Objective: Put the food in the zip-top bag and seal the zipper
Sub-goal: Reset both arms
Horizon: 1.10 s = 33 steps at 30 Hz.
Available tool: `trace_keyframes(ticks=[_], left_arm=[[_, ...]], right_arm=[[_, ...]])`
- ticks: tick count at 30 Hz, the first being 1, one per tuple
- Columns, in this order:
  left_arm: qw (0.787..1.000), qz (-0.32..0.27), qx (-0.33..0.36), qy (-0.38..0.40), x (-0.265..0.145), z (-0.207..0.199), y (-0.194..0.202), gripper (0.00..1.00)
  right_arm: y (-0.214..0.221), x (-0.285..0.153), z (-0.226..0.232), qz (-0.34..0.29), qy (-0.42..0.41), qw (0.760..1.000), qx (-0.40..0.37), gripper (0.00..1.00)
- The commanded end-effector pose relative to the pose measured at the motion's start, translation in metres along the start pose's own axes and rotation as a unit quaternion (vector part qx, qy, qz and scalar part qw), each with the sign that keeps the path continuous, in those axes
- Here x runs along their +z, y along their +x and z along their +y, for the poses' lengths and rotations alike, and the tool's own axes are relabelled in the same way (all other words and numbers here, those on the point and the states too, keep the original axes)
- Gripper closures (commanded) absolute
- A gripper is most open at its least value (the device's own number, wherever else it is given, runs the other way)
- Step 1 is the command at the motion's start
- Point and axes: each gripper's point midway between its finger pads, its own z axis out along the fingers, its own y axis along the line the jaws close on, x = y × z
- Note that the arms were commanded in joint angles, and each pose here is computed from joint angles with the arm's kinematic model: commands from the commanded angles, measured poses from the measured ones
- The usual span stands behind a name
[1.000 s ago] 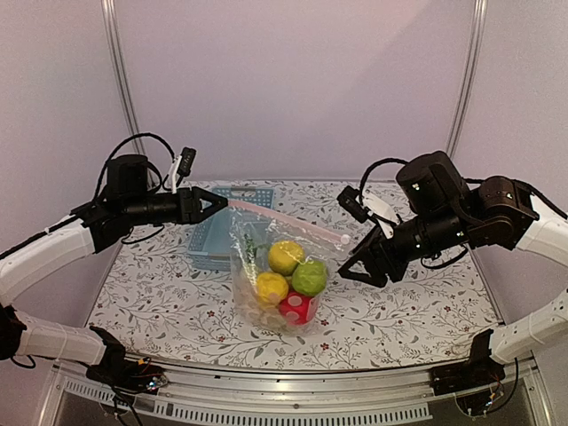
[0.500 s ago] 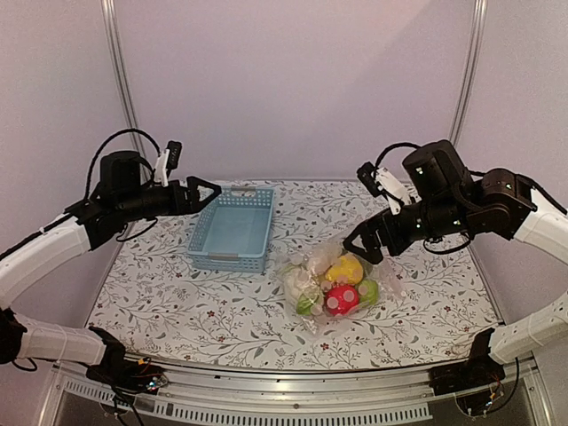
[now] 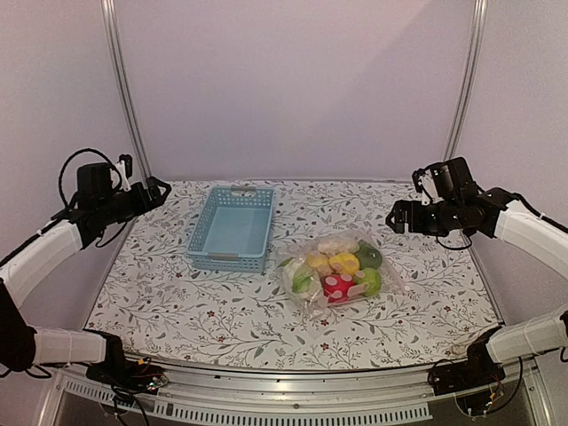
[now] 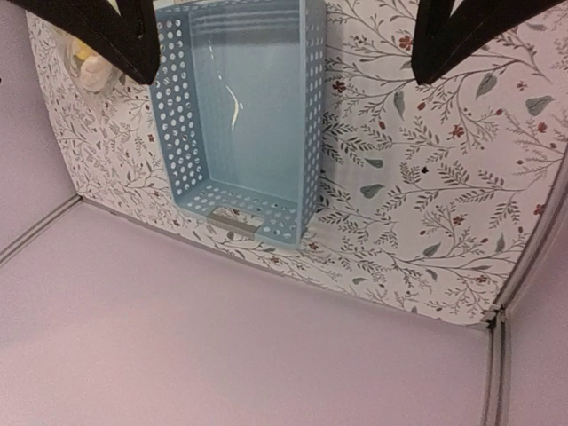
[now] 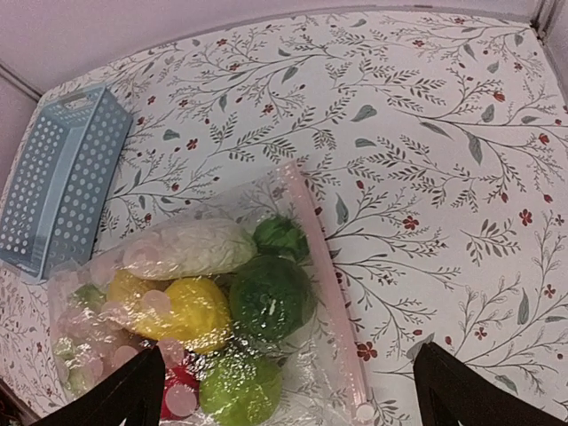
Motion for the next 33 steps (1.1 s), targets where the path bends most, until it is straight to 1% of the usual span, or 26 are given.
trace_keyframes(ticks=[1, 4, 7, 11, 17, 21, 25, 33], left_arm=[[0.995, -0.052, -0.004, -0.085, -0.02, 0.047, -0.014, 0.0], [0.986, -0.09, 0.003, -0.137, -0.033, 0.069, -0.023, 0.0], [0.98, -0.116, 0.024, -0.161, -0.039, 0.078, -0.028, 0.0], [0.974, -0.159, 0.049, -0.152, -0.037, 0.079, -0.033, 0.0], [0.969, -0.177, 0.098, -0.145, -0.023, 0.09, -0.012, 0.0], [0.965, -0.186, 0.126, -0.131, -0.015, 0.092, 0.003, 0.0], [0.97, -0.181, 0.121, -0.108, -0.007, 0.088, 0.011, 0.0], [0.972, -0.169, 0.117, -0.118, 0.0, 0.093, 0.018, 0.01]], right_arm=[[-0.022, 0.004, -0.044, -0.062, 0.003, 0.995, 0.076, 0.01], [-0.029, -0.002, -0.083, -0.104, 0.029, 0.988, 0.113, 0.01], [-0.038, -0.016, -0.112, -0.163, 0.048, 0.978, 0.123, 0.01], [-0.036, -0.025, -0.14, -0.223, 0.099, 0.964, 0.105, 0.01], [-0.018, -0.028, -0.169, -0.307, 0.159, 0.934, 0.09, 0.01], [-0.007, -0.025, -0.181, -0.317, 0.19, 0.925, 0.085, 0.01], [-0.006, -0.027, -0.184, -0.32, 0.199, 0.923, 0.08, 0.01], [-0.003, -0.031, -0.185, -0.326, 0.203, 0.919, 0.085, 0.01]])
